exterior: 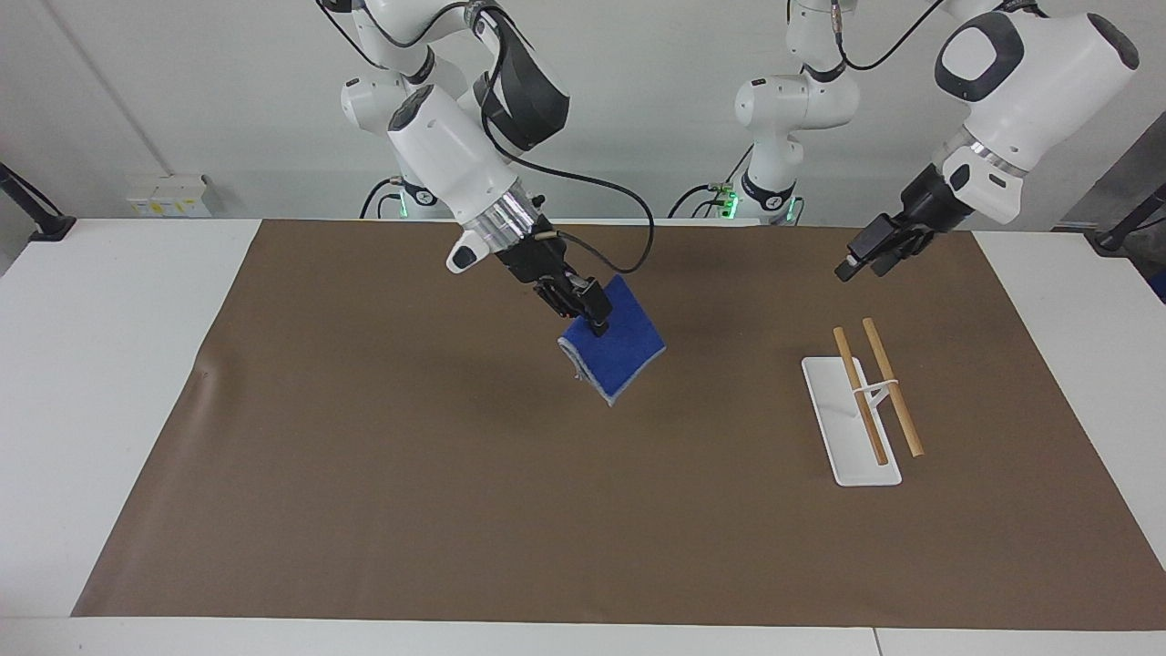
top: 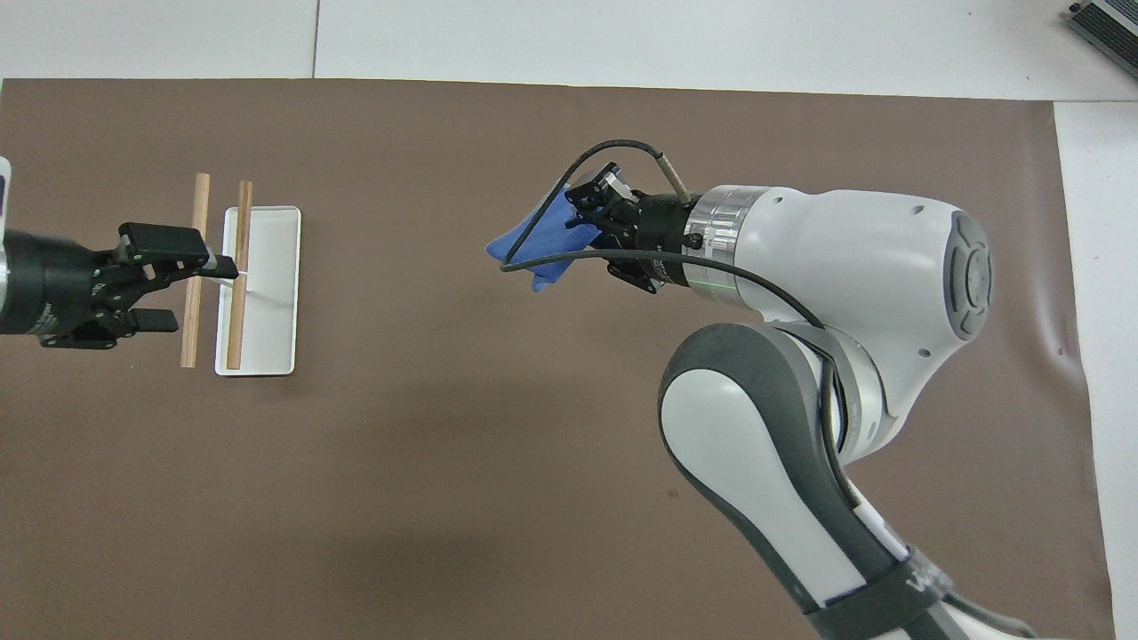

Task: Right arm passes towel to left arm to hang
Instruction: 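Carry the towel toward center while the left gripper reaches toward it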

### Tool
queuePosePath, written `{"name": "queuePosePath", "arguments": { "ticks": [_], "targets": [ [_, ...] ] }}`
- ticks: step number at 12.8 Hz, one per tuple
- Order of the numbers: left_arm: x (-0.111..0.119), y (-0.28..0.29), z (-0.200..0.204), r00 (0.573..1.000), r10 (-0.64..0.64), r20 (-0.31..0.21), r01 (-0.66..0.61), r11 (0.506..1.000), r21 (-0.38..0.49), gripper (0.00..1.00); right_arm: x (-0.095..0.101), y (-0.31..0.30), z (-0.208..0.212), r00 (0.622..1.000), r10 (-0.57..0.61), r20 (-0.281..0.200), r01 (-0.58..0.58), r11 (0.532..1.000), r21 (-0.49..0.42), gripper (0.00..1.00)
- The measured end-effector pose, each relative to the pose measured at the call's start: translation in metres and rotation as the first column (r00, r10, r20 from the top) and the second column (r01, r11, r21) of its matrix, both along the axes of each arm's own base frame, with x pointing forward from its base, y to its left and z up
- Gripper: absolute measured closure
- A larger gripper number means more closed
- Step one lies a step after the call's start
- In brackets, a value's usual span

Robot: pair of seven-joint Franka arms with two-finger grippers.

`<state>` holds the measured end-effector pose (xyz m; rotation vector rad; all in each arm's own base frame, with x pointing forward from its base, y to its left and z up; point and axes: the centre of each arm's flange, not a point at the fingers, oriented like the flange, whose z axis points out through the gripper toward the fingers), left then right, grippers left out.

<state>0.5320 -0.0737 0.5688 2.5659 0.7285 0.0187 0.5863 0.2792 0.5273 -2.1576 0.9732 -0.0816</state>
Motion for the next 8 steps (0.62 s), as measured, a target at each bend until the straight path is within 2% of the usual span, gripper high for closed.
{"name": "queuePosePath", "arguments": {
  "ticks": [2,5,7,8],
  "targets": [
    [0.0,-0.05,-0.012,0.979,0.2,-0.023,-0.202,0.976,-0.084,0.0,-0.001,0.002,0.0,1.0,-0.016,-0.015,0.017,1.0,0.027,0.88],
    [-0.005,-0.101,-0.022,0.896,0.438,-0.069,-0.441,0.868,-0.228,0.0,-0.008,0.016,0.0,0.999,-0.025,-0.047,0.027,0.999,0.045,0.88],
    [-0.006,-0.127,-0.036,0.848,0.521,-0.1,-0.527,0.806,-0.27,0.0,-0.009,0.019,-0.001,0.998,-0.024,-0.052,0.027,0.999,0.046,0.88],
    [-0.005,-0.138,-0.047,0.838,0.535,-0.112,-0.543,0.795,-0.27,0.0,-0.009,0.02,-0.002,0.998,-0.022,-0.053,0.025,0.999,0.046,0.88]
  ]
}}
